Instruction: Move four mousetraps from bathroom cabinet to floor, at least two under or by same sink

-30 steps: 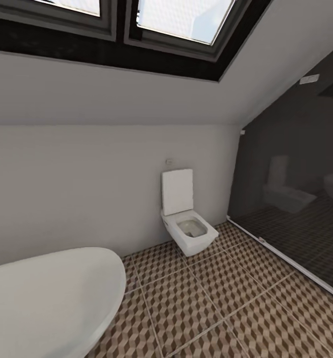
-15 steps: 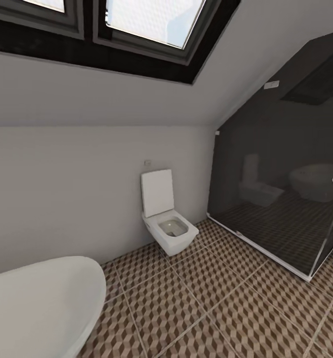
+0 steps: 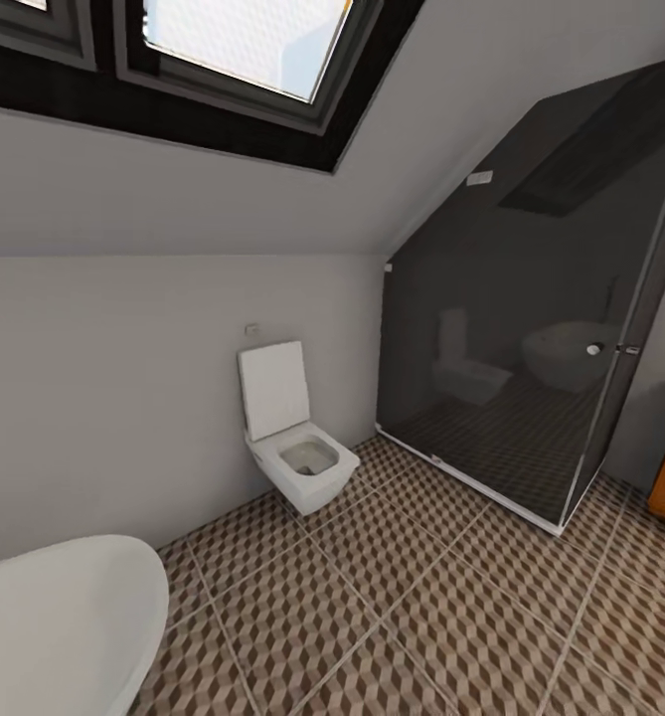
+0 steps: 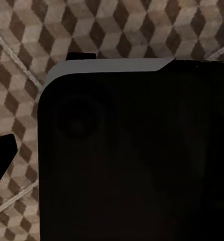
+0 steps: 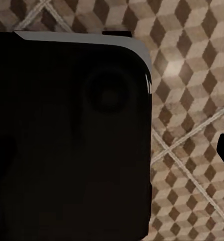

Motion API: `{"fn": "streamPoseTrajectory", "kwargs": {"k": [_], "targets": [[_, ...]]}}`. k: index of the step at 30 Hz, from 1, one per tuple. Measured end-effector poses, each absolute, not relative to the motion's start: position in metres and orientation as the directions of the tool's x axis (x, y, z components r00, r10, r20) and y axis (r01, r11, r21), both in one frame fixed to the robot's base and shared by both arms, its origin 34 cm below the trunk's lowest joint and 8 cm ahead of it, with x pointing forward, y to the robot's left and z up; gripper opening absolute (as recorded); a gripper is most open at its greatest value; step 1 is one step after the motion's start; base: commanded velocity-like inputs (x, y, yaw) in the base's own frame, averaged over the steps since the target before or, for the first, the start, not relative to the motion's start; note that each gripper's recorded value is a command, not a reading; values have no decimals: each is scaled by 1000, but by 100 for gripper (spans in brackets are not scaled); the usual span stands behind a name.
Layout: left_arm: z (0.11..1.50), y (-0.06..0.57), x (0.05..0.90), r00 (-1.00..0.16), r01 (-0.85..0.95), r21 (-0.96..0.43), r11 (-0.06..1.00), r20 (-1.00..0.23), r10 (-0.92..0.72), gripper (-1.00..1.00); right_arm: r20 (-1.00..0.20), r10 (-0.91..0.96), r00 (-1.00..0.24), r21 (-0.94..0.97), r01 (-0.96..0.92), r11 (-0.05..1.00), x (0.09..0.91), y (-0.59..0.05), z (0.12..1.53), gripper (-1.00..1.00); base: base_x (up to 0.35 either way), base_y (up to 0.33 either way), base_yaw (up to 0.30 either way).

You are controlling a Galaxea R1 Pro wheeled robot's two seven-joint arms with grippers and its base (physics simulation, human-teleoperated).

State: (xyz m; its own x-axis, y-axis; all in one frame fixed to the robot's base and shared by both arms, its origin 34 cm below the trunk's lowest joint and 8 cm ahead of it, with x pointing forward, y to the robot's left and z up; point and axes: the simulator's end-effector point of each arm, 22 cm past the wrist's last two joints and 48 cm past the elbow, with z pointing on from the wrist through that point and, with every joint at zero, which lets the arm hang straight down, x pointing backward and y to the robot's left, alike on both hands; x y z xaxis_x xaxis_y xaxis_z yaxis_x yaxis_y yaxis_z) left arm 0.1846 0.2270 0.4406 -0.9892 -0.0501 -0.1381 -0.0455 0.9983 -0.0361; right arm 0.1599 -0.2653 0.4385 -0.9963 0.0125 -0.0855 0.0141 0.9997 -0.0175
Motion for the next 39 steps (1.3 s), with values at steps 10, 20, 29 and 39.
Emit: {"fn": "streamPoseTrajectory", "kwargs": {"k": [10,20,29,39], "targets": [[441,227,186,-989,-45,-36,998,-141,-50,100,-91,6,-996,-16,8,1000,162,-263,439,100,0,0,-197],[441,227,186,-989,-45,-37,998,-142,-50,100,-90,-7,-996,-18,-6,1000,162,-263,439,100,0,0,-66],[441,227,186,-989,-45,-37,998,-142,-50,100,-101,4,-995,-20,6,1000,164,-266,439,100,0,0,-231],[441,227,186,-989,-45,-37,998,-142,-50,100,-119,8,-993,-21,11,1000,168,-266,439,100,0,0,-287]]}}
